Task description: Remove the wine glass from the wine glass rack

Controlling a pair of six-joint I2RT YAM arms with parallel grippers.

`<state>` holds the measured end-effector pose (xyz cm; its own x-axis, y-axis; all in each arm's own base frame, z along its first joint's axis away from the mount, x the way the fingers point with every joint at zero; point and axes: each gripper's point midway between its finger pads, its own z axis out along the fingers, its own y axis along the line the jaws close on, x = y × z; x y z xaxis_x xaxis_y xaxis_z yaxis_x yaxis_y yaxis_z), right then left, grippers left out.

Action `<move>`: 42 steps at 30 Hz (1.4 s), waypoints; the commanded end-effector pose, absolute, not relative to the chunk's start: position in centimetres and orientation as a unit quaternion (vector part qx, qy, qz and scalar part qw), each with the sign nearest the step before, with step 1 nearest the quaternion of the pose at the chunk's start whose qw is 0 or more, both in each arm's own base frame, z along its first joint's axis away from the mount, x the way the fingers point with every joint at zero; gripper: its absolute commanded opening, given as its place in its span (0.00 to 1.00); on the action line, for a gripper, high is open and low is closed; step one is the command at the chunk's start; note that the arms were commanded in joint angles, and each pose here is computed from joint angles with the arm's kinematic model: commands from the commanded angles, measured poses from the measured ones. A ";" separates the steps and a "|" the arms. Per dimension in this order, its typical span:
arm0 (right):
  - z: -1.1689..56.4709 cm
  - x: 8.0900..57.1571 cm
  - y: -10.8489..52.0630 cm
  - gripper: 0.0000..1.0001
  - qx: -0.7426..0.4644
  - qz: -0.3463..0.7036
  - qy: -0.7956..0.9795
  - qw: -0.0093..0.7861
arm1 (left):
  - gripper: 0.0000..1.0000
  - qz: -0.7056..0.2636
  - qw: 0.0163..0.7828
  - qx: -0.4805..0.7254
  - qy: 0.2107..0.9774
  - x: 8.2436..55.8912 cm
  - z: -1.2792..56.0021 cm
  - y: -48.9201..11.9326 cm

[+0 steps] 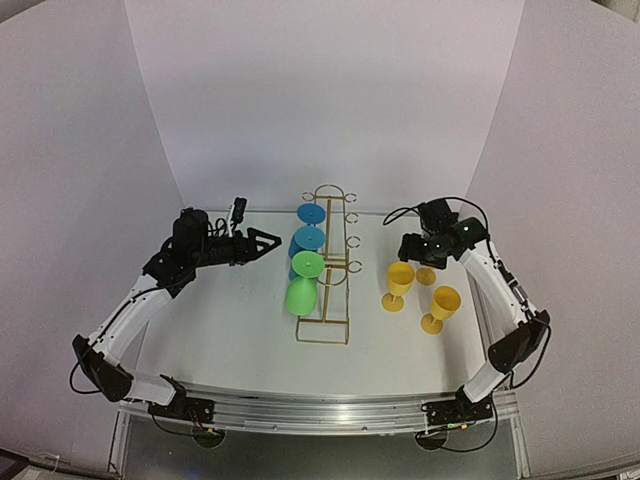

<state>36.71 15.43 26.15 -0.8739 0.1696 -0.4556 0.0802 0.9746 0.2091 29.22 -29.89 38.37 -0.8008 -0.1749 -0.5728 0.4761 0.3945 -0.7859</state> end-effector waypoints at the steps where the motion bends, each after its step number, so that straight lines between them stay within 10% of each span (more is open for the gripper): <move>1: 28.9 35.4 15.2 0.79 0.082 0.122 0.954 0.262 | 0.70 -0.582 0.253 0.095 0.767 28.1 40.5 -31.5; 42: 28.3 34.3 14.2 0.76 0.064 0.101 0.958 0.259 | 0.03 -0.568 0.141 0.126 0.801 27.5 37.3 -35.4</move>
<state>34.93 14.76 27.48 -0.8649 0.1784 -0.4692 0.0762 0.9705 0.2286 27.57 -35.39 34.93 -0.9445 0.0517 -0.3245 0.3208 0.3596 -0.8763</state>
